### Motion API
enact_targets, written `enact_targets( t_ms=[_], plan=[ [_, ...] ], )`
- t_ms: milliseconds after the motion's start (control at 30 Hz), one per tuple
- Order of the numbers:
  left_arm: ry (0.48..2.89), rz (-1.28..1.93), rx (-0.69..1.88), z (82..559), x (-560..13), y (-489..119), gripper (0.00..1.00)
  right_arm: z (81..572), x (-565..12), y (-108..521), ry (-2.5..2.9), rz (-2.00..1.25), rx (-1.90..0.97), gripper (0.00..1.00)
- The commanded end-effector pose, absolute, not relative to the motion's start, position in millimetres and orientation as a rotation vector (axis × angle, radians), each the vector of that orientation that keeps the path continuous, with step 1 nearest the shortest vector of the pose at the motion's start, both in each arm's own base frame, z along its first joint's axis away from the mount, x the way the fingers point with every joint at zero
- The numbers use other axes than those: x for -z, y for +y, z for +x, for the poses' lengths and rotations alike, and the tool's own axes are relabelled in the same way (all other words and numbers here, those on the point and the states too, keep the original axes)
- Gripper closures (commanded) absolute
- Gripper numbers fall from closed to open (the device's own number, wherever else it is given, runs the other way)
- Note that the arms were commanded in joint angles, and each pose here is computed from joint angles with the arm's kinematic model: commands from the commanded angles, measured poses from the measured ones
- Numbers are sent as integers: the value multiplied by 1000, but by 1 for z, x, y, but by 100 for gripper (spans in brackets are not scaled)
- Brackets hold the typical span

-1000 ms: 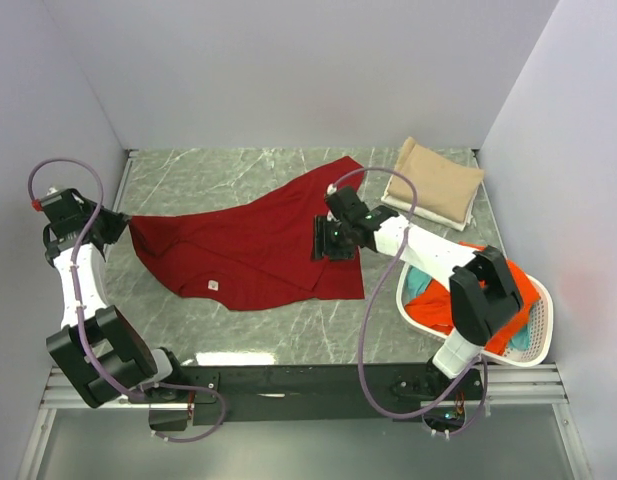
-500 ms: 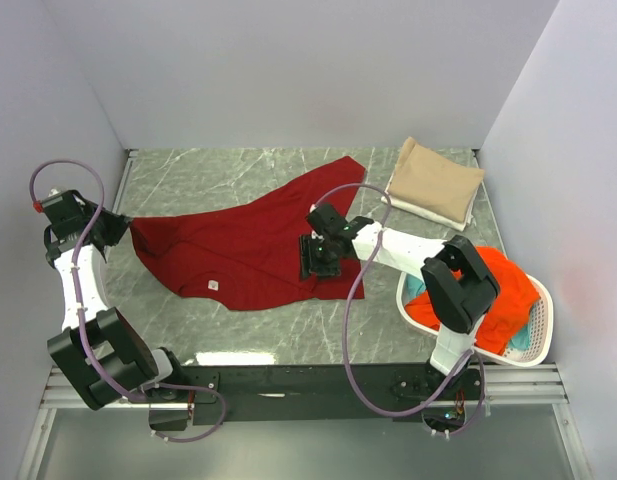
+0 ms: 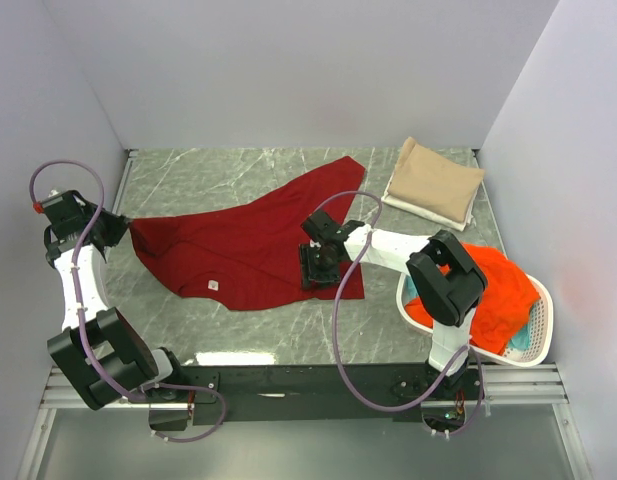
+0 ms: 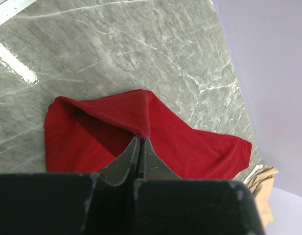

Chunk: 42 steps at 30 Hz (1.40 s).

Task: Fold and stack the t-shirts
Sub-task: Flatten the tshirt out

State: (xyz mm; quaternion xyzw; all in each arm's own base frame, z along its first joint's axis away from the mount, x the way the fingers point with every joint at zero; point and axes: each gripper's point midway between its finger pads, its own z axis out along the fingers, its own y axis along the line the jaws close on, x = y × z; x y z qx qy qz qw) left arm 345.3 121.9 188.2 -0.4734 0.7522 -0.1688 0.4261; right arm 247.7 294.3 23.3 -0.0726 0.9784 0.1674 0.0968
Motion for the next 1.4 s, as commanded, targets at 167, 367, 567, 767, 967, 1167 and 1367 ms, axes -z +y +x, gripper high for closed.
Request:
enact_targets(
  t_ms=[167, 367, 567, 767, 967, 1167, 1367],
  plan=[
    [1861, -1137, 401, 346, -197, 124, 100, 250, -31, 302, 2876, -239, -521, 61],
    [1863, -1139, 397, 345, -197, 125, 100, 248, -31, 306, 2883, -255, -548, 92],
    [1855, -1132, 390, 346, -200, 127, 100, 256, -51, 307, 2839, -241, -569, 100],
    [1843, -1119, 424, 352, -204, 120, 100, 298, -118, 293, 2697, -117, -650, 100],
    [1824, -1057, 476, 379, -226, 92, 99, 359, -199, 257, 2490, 5, -683, 100],
    [1699, -1014, 612, 430, -292, 69, 99, 421, -288, 228, 2275, 73, -693, 100],
    [1508, -947, 719, 455, -395, 68, 100, 453, -395, 204, 2031, 104, -719, 100]
  ],
)
